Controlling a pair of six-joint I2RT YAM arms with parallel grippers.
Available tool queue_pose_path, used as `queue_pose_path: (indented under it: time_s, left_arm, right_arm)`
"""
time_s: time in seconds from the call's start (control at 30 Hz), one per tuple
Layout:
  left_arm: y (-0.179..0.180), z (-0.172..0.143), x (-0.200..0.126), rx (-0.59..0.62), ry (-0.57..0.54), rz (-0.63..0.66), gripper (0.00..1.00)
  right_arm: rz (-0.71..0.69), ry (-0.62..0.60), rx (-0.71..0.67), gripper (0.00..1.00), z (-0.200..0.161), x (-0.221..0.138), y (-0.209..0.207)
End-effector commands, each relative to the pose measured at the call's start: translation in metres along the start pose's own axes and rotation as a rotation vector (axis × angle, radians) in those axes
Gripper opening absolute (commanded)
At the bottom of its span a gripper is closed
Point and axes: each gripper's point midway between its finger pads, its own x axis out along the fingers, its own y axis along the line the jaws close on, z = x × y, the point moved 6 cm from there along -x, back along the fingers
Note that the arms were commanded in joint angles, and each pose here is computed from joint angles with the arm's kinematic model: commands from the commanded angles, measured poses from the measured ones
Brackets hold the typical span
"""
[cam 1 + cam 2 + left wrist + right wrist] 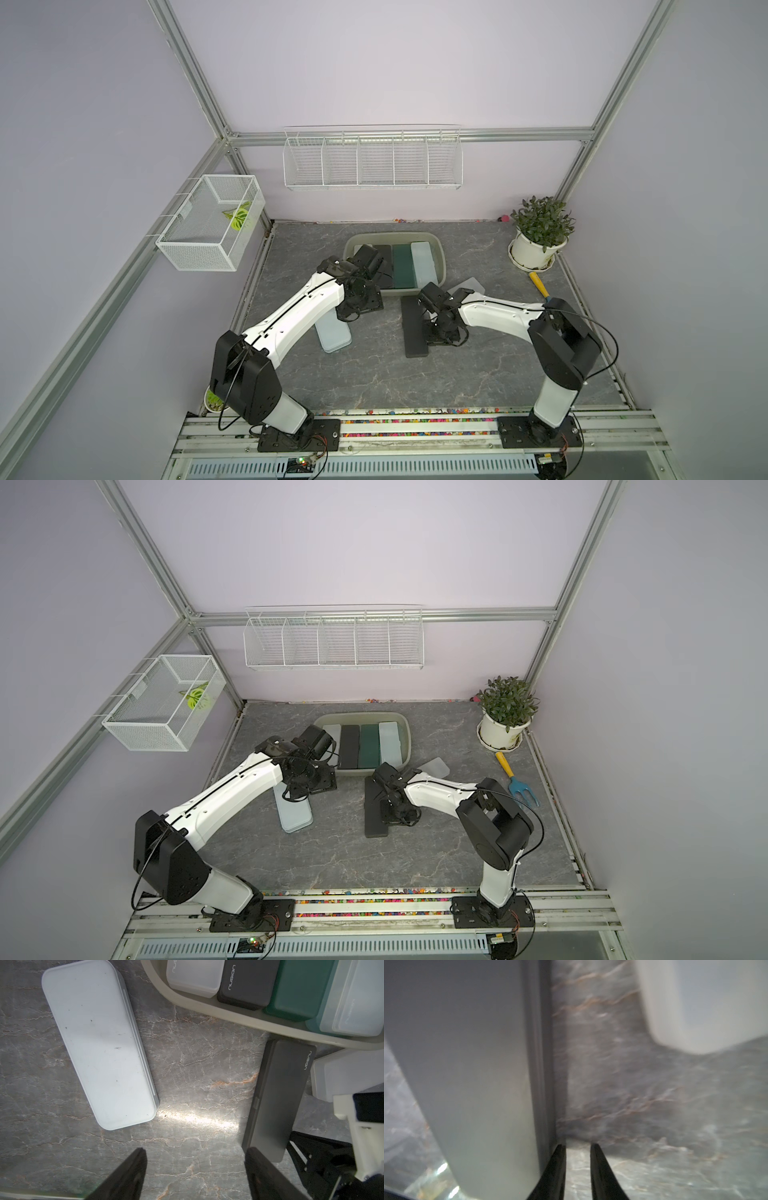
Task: Put the pencil case into the storage box
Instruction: Adjust the pencil case at the center of the board, then pick up the pencil case from the center of the board.
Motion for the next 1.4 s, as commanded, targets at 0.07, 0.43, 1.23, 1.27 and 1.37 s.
queue_pose_path:
  time_s: [0.07,0.43,1.23,1.27,1.37]
  left_arm:
    - [-0.020,0.001,0.010,0.054,-0.011,-0.022,0.80]
    - [-0.095,-0.034,0.061,0.234,0.086,0.033,0.90]
    - [-0.139,-0.082,0.132,0.248,0.203,0.066,0.92]
    - [-0.138,-0.083,0.135,0.247,0.205,0.072,0.90]
    - [-0.136,-0.084,0.138,0.247,0.205,0.085,0.83]
  right_arm:
    - [-0.007,-0.115,-0.001,0.37,0.001,-0.041,-0.013]
    - [-0.119,-0.270,0.216,0.54,-0.005,-0.124,-0.084]
    - [-0.143,-0.244,0.242,0.65,-0.027,-0.143,-0.118]
    - [-0.141,-0.244,0.243,0.65,-0.027,-0.142,-0.119]
    - [-0.140,-0.239,0.244,0.65,-0.028,-0.141,-0.121]
